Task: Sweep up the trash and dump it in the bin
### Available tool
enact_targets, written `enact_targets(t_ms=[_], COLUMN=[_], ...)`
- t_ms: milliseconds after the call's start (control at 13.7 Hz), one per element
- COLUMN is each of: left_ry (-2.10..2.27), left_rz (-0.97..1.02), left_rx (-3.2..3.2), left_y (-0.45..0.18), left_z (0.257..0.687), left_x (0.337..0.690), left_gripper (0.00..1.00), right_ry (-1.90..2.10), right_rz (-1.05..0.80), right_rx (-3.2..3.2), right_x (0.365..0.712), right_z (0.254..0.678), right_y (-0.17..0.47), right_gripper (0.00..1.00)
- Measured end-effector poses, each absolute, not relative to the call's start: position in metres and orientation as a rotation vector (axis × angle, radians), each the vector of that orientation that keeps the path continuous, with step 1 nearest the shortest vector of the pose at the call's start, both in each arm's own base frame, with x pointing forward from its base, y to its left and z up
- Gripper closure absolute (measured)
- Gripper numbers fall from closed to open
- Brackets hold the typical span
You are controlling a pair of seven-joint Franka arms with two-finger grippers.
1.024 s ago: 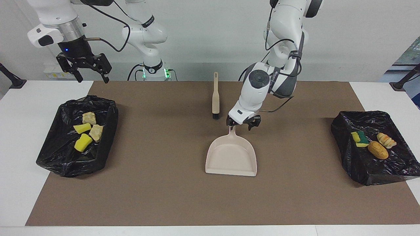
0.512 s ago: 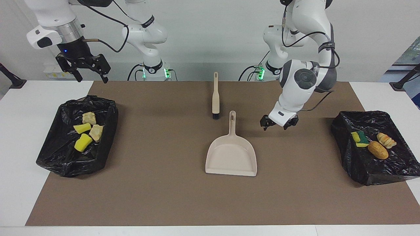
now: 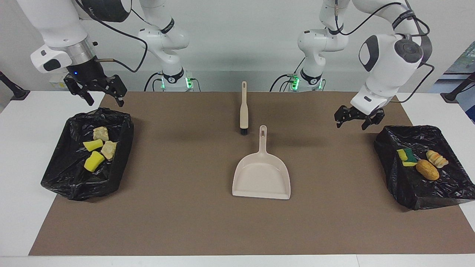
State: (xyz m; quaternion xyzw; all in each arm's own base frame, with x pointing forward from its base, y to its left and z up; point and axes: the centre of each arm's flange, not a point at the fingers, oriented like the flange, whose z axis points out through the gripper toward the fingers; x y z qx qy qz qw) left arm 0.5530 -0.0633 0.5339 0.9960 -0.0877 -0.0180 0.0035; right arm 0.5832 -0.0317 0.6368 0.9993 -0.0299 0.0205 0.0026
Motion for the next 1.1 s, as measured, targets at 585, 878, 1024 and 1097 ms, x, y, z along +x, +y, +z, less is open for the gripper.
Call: enact_targets(t_ms=[585, 878, 1024, 1097], left_ry=[-0.263, -0.258, -0.258, -0.258], left_rz=[-0.105, -0.105, -0.100, -0.100], left_rx=[3.121, 3.121, 3.121, 3.120], left_y=[-0.054, -0.050, -0.050, -0.050], left_z=[0.662, 0.669, 0.670, 0.670], left_x=[0.532, 0.530, 0.531, 0.531], left_gripper=[0.00, 0.00, 0.00, 0.00], right_ry=[-0.074, -0.074, -0.072, -0.072], right_rz=[0.066, 0.061, 0.053, 0.047], right_rx=[3.135, 3.136, 3.136, 3.136], right_x=[0.583, 0.582, 0.581, 0.580], right_z=[0.638, 0.637, 0.636, 0.635], right_y=[-0.012, -0.012, -0.011, -0.012], right_gripper=[0.00, 0.00, 0.00, 0.00])
